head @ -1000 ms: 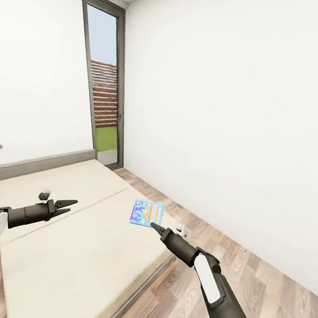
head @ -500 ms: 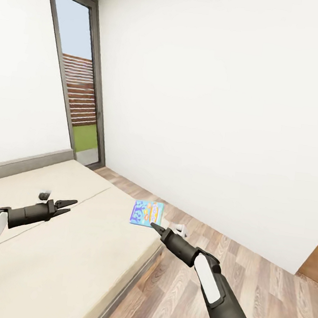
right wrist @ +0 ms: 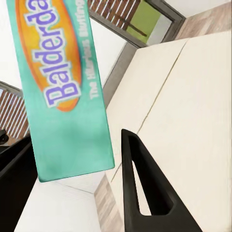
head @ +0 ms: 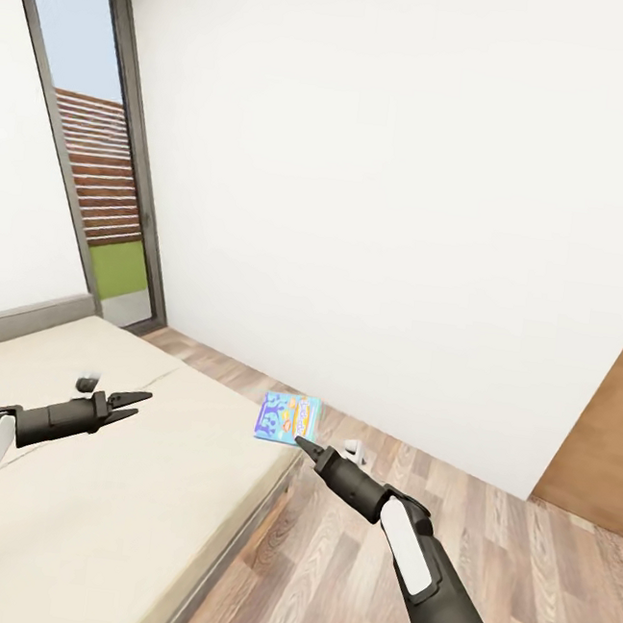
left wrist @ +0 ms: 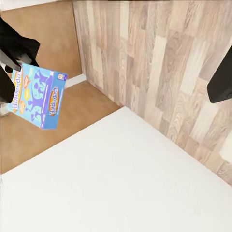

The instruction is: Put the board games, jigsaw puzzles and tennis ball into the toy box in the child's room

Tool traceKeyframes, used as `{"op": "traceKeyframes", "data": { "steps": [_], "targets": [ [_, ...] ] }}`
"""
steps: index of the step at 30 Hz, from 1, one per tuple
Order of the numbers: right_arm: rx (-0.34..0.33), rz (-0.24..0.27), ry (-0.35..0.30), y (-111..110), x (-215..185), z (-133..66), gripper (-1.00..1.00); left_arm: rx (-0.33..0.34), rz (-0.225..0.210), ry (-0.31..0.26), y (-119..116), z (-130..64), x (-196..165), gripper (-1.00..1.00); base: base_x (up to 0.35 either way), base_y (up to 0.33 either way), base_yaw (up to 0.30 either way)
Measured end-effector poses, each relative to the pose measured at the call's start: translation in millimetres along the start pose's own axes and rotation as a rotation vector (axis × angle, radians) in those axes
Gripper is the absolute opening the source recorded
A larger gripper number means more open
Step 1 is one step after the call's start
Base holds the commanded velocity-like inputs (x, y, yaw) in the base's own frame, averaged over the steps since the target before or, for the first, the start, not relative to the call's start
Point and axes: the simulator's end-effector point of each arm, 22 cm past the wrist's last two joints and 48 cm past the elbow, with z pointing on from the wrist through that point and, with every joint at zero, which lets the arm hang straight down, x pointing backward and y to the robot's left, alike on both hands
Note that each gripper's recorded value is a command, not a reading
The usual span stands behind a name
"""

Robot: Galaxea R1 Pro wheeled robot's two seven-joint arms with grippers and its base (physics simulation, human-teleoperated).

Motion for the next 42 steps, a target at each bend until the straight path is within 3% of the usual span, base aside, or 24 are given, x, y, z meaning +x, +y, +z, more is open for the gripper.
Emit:
{"op": "traceKeyframes", "data": {
  "steps": [42],
  "targets": [
    [0.013,0.016,0.009,-12,5,2.3,-1.0,-0.012,-0.015,0.013,11,4.2,6,1.0,0.0,0.0,-0.26]
  ]
}}
